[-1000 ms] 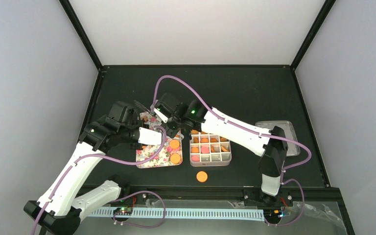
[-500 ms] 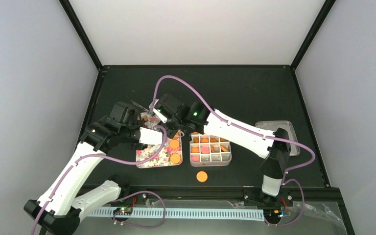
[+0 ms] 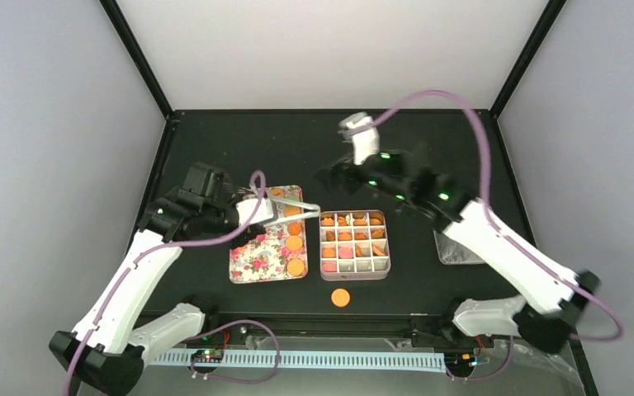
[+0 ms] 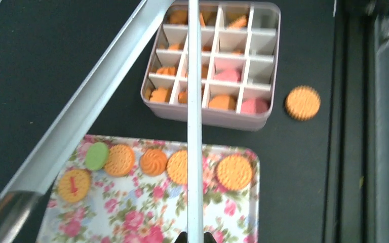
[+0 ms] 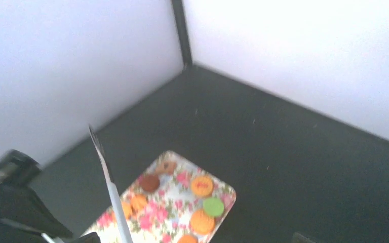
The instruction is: Pack the cookies
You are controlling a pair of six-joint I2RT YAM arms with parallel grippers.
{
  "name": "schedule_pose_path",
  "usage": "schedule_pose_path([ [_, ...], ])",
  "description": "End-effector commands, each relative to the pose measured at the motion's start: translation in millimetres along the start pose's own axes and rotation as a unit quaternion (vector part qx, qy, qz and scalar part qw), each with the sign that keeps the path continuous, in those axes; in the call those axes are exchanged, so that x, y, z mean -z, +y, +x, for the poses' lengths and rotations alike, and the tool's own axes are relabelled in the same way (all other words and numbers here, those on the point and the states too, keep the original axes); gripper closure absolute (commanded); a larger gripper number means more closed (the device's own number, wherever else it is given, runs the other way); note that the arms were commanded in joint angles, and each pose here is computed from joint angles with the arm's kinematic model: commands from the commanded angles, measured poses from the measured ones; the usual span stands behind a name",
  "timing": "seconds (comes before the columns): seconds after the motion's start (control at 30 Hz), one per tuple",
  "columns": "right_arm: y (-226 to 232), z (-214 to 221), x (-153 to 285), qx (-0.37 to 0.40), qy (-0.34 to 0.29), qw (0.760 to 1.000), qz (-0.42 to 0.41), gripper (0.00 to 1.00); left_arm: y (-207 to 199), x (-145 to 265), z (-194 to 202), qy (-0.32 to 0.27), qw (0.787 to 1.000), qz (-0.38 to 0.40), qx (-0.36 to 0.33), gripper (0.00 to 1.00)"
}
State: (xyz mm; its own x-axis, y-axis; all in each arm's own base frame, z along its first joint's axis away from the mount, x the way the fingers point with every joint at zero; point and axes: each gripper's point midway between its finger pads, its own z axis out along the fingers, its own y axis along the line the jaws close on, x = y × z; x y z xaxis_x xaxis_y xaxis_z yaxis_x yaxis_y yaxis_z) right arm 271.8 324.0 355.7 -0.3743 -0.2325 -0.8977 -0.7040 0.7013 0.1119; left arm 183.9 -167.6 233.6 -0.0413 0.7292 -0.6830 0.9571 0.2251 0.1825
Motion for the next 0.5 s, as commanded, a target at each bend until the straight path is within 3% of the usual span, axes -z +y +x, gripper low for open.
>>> schedule_pose_path([
  [0.0, 3.2, -54.2, 74.1, -0.071, -0.188, 0.974, -0.104, 0.00, 14.5, 26.7, -62.3, -0.150, 0.982, 0.042, 0.110, 0.98],
  [0.1, 4.5, -53.4, 107.7, -0.076, -0.268, 0.950, -0.139, 0.00, 34.6, 49.8, -92.8, -0.236, 0.956, 0.053, 0.166, 0.98],
  [0.23, 11.7, -36.3, 117.2, -0.075, -0.298, 0.934, -0.182, 0.00, 42.8, 75.7, -128.5, -0.324, 0.921, 0.100, 0.191, 0.98],
  [0.33, 24.9, -36.3, 116.1, -0.074, -0.304, 0.921, -0.234, 0.00, 41.6, 87.0, -143.0, -0.358, 0.895, 0.143, 0.224, 0.98],
  [0.47, 44.8, -45.4, 106.9, -0.075, -0.309, 0.896, -0.311, 0.00, 39.5, 91.1, -146.8, -0.370, 0.886, 0.157, 0.231, 0.98],
])
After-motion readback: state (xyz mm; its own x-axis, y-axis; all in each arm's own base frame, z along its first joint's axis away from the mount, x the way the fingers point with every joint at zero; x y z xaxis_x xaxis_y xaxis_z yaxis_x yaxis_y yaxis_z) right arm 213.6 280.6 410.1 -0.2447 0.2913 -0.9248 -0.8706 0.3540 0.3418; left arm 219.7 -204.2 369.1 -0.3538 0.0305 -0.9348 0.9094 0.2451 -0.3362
